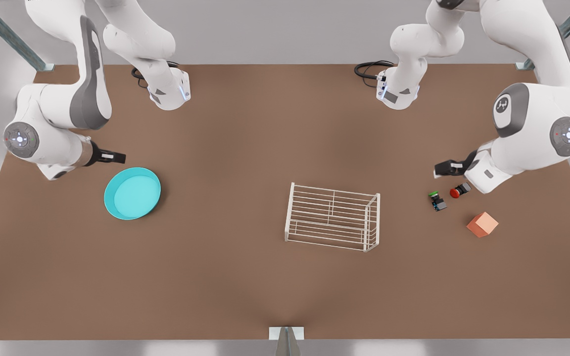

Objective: Place the plate on the shelf with right arm and place the red button switch in the plate with left arm

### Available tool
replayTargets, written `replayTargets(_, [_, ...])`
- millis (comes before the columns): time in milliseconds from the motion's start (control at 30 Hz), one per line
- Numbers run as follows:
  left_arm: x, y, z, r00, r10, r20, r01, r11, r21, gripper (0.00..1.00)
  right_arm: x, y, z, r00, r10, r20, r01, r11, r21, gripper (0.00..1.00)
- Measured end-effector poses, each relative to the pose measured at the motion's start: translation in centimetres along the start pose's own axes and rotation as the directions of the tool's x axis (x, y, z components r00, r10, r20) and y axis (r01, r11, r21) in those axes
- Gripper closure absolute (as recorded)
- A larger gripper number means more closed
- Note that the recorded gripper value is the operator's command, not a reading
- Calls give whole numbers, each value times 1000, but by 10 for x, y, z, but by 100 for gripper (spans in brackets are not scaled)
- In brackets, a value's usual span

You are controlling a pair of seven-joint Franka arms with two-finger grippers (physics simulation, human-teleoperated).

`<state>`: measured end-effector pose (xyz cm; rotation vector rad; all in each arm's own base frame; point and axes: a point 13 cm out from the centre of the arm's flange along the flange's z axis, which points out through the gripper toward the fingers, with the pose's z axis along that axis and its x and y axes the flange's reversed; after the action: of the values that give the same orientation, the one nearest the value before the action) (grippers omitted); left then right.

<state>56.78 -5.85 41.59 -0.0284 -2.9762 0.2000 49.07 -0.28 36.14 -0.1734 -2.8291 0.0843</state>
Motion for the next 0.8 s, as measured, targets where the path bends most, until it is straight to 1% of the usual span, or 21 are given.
replayTargets(100, [-12,-6,-6,999,13,50,-14,1000,12,0,-27,21,-5,992,-4,129,6,1000,-12,0])
replayTargets(133, [-12,-6,-5,999,16,49,-17,1000,11,0,-34,28,-8,987,-7,160,9,1000,-16,0])
replayTargets(200, [-10,-1,-1,999,24,36,-24,1000,-19,0,-47,44,-1,983,-21,184,28,999,-35,0])
replayTargets(267, [-10,6,10,1000,16,10,-16,999,-40,0,-58,50,5,981,-32,193,49,995,-86,0])
replayTargets(367, [-6,25,20,1000,-9,-17,8,996,-88,0,-79,-15,14,982,47,185,-18,988,-156,0])
replayTargets(433, [-4,33,23,999,-23,-27,20,994,-106,0,-89,-71,33,981,109,158,-80,980,-184,0])
replayTargets(467, [-4,35,23,999,-27,-29,24,993,-112,0,-94,-84,51,985,112,131,-86,978,-189,0])
replayTargets(533, [-2,36,24,999,-33,-33,29,992,-120,0,-103,-80,89,995,70,77,-55,980,-190,0])
replayTargets(600, [-1,36,25,999,-36,-36,31,992,-123,0,-112,-82,118,998,44,46,-34,980,-195,0])
replayTargets(800, [1,30,28,998,-36,-46,30,992,-124,0,-116,-103,175,1000,-16,0,16,978,-208,0])
